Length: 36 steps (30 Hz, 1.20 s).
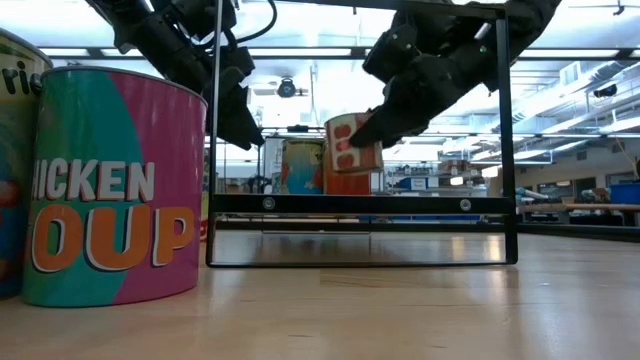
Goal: Pick and place cans onto a shelf
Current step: Adjust the cans on the shelf
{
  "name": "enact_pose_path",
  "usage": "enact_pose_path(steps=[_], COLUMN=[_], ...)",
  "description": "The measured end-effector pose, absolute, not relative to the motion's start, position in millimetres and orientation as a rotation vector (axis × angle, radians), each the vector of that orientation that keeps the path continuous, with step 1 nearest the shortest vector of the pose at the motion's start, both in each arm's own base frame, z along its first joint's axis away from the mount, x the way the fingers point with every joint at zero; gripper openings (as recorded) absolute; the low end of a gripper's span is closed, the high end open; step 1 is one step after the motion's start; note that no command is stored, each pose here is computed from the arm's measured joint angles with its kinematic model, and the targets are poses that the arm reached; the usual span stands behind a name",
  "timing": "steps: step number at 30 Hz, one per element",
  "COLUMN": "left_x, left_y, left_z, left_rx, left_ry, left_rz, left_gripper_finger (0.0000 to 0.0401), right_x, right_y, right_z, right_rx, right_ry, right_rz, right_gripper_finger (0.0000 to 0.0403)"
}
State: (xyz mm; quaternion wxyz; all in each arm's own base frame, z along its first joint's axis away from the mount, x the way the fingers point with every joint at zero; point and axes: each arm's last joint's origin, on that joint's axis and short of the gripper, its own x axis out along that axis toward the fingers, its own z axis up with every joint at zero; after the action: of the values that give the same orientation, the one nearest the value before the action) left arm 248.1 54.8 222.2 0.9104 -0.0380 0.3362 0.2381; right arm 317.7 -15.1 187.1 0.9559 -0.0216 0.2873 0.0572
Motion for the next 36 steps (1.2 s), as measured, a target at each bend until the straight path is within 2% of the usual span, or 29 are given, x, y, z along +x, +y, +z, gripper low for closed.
enact_pose_path(steps=[12, 30, 36], left_x=[248.2, 248.2, 248.0], left_y=[54.8, 54.8, 54.8], left_z=[222.3, 222.3, 222.1], left_rx=[-0.077, -0.077, -0.077], left_ry=[0.692, 0.692, 0.695], left_rz=[0.491, 0.491, 0.491], left_gripper_finger=[0.0376, 0.0376, 0.0376], right_x=[332.9, 333.3, 332.7], right_y=[-8.8, -21.3, -24.1], right_z=[162.4, 164.1, 163.8], right_rx=[-0.014, -0.135, -0.161], right_ry=[0.569, 0.570, 0.579], right_rz=[0.150, -0.182, -0.195], right_gripper_finger=[0.0302, 0.0302, 0.0302])
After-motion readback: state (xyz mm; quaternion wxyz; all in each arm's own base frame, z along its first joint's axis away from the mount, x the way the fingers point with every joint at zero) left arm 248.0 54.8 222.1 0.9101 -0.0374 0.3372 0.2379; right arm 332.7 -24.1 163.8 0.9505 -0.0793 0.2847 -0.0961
